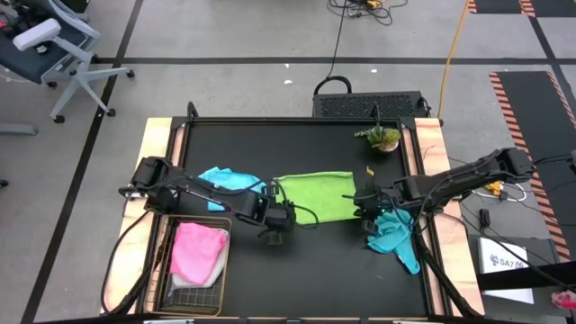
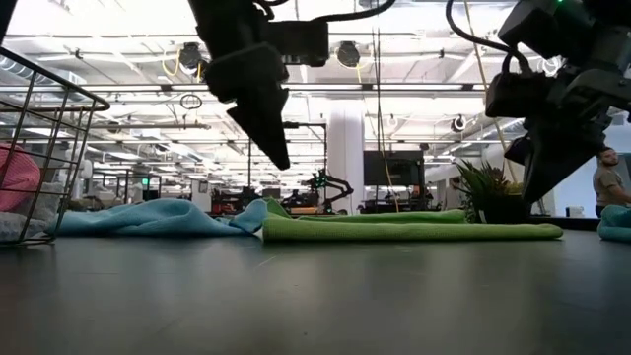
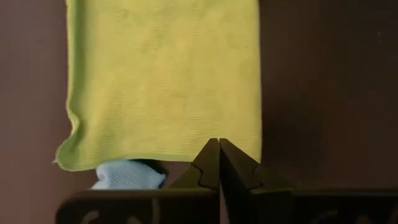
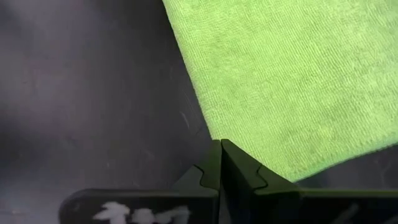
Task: Fold microfiber towels
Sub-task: Fold the green microfiber cloth
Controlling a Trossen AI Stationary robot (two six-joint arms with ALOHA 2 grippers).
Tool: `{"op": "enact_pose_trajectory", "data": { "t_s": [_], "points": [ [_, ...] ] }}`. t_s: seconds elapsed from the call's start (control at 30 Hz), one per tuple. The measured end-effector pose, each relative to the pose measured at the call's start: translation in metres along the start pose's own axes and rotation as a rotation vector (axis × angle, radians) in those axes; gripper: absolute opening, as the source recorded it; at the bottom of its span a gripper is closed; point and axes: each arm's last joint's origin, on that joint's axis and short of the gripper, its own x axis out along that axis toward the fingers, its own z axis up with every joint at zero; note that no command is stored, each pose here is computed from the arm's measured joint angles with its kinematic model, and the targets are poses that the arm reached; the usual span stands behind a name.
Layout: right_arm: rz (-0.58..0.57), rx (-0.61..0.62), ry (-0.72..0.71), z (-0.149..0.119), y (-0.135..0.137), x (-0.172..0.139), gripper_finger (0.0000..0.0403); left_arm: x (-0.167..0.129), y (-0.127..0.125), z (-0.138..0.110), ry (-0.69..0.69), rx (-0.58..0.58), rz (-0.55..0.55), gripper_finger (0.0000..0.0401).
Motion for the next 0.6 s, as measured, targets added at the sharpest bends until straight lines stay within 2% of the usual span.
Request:
{"op": "enact_pose_trajectory", "data": {
  "t_s": [0.17, 0.43, 0.6],
  "points": [
    [-0.005, -0.003, -0.004, 0.0, 0.0, 0.0, 0.0, 0.011, -0.011, -0.001, 0.016, 0.0, -0.044, 0.0005],
    [-0.019, -0.028, -0.008, 0.0, -0.001, -0.001, 0.0, 0.029, -0.029, -0.009, 0.068, 0.192, -0.054, 0.0009],
    [-0.019, -0.028, -0.008, 0.0, -0.001, -0.001, 0.0, 0.035, -0.026, -0.009, 0.07, 0.174, -0.005, 0.0035]
  ]
}}
